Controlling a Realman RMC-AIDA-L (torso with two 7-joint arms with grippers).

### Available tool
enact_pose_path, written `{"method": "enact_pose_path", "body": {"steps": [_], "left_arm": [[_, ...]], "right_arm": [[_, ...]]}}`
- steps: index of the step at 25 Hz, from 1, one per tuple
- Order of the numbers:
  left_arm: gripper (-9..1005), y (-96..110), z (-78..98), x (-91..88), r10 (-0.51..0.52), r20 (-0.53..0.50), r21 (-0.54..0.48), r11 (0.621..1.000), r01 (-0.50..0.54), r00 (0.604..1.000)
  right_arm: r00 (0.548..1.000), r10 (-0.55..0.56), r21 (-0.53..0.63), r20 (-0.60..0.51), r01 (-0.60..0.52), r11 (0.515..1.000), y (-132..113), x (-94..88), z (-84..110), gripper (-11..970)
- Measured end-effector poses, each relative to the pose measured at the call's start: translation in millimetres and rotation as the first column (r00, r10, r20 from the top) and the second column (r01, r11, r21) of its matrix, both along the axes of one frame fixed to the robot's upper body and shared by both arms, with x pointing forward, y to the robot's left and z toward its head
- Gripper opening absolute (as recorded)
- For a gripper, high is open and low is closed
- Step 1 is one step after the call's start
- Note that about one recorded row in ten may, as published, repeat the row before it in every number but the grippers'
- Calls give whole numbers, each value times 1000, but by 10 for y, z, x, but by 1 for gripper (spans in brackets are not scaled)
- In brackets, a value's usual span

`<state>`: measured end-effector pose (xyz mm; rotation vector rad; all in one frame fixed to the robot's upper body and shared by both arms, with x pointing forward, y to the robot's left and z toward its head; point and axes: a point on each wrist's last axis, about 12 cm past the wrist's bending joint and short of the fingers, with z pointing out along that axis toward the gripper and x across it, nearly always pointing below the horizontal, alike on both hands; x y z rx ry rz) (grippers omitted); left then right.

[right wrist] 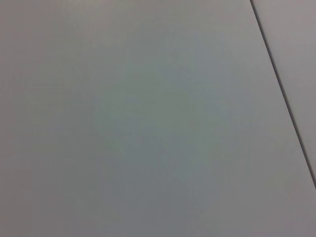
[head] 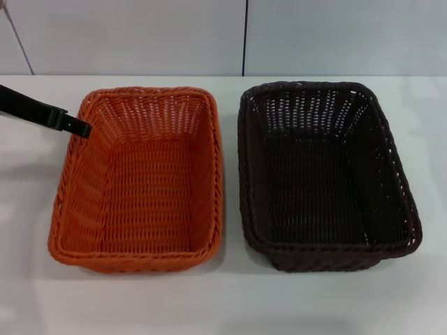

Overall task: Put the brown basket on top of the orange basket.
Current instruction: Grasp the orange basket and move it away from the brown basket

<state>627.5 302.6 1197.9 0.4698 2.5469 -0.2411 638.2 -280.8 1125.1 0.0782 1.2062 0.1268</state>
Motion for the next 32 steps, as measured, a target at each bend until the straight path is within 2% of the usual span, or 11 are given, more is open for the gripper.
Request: {"method": "enact_pose_path", "body": {"steps": [7,13,16,18,26,32], "left_arm": [[829,56,-67,-26,31,-6,8,1000,-31,1000],[829,71,-162,-74,45,-37,2,999,-45,998],[829,57,-270,-108,48,-70,-10,999,-49,996],[829,57,-270,-108,48,-70,-10,999,-49,996],[828,-72,-444,-176,25,-116,-33,999,-29,993],[828,-99,-497,-183,22,-135,-38,999,-27,991]], "right_arm": [[1000,14,-5,16,-14,1000,55,58,69,568],[1000,19,-6,19,-18,1000,70,72,86,567],[1000,21,-6,22,-21,1000,80,81,98,567],[999,21,-5,25,-21,1000,85,88,107,567],[999,24,-7,28,-24,1000,93,98,121,566],[1000,18,-6,24,-18,1000,73,81,100,566]]}}
